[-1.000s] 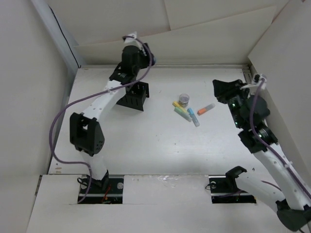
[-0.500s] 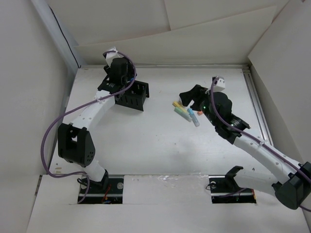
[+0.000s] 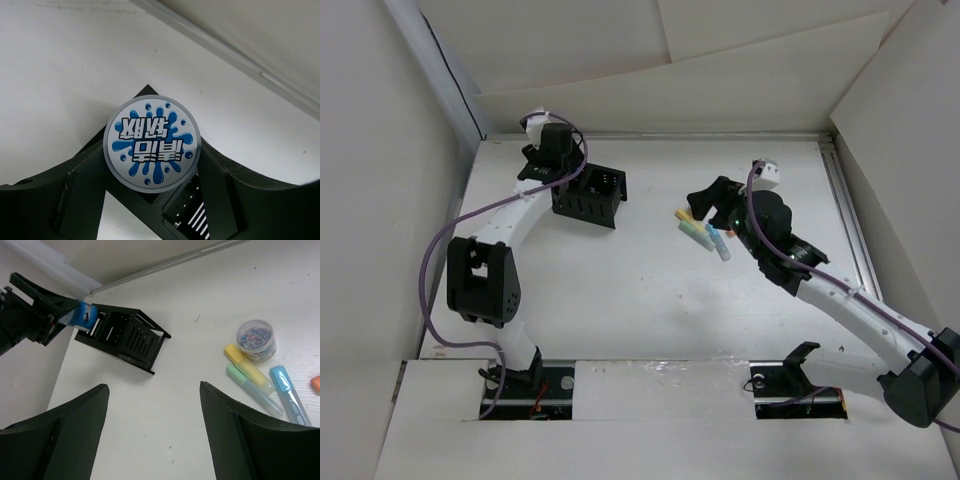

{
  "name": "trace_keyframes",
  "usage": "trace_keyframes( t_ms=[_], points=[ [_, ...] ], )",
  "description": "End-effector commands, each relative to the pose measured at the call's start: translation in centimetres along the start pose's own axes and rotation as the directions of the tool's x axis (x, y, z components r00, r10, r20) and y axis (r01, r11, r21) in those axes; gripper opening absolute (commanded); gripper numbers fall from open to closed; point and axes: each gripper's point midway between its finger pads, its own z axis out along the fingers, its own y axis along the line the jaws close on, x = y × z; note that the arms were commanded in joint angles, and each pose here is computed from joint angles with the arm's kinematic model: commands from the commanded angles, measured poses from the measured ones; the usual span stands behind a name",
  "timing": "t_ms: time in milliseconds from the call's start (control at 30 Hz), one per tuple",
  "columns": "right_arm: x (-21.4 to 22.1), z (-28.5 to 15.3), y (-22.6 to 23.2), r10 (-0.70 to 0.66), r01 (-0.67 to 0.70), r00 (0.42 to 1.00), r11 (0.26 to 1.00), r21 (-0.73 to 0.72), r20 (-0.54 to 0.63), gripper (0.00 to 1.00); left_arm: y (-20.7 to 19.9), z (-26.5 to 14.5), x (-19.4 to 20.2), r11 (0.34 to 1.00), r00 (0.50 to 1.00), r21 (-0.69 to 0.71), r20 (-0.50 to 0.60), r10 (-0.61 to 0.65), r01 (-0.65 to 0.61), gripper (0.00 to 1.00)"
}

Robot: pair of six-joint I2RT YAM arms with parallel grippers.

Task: Sort the stationery into containers
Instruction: Place the stationery in the storage box.

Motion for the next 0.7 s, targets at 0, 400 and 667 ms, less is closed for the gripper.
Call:
trace_keyframes(
  t_ms=[0,400,667],
  points=[
    [-1.2,-0.1,1.0,0.007,-0.005,0.999,0.999,-0.033,0.053,0.79,-1.8,-0.2,-1.9,0.999,0.999,0.041,0.046,-0.025,0.023,0.40],
    [-0.9,0.4,0.4,-0.008,0.008,0.999,1.000,-0.003,0.051,0.84,-1.4,1.0,-0.6,1.000,1.000,0.010,0.015,0.014,-0.015,0.48],
    [-0.4,1.4,-0.6,-0.028,0.026,0.998,0.998,0.051,0.052,0.92,-2.4,0.0,-0.6,0.999,0.998,-0.008,0.033,0.053,-0.052,0.71]
  ],
)
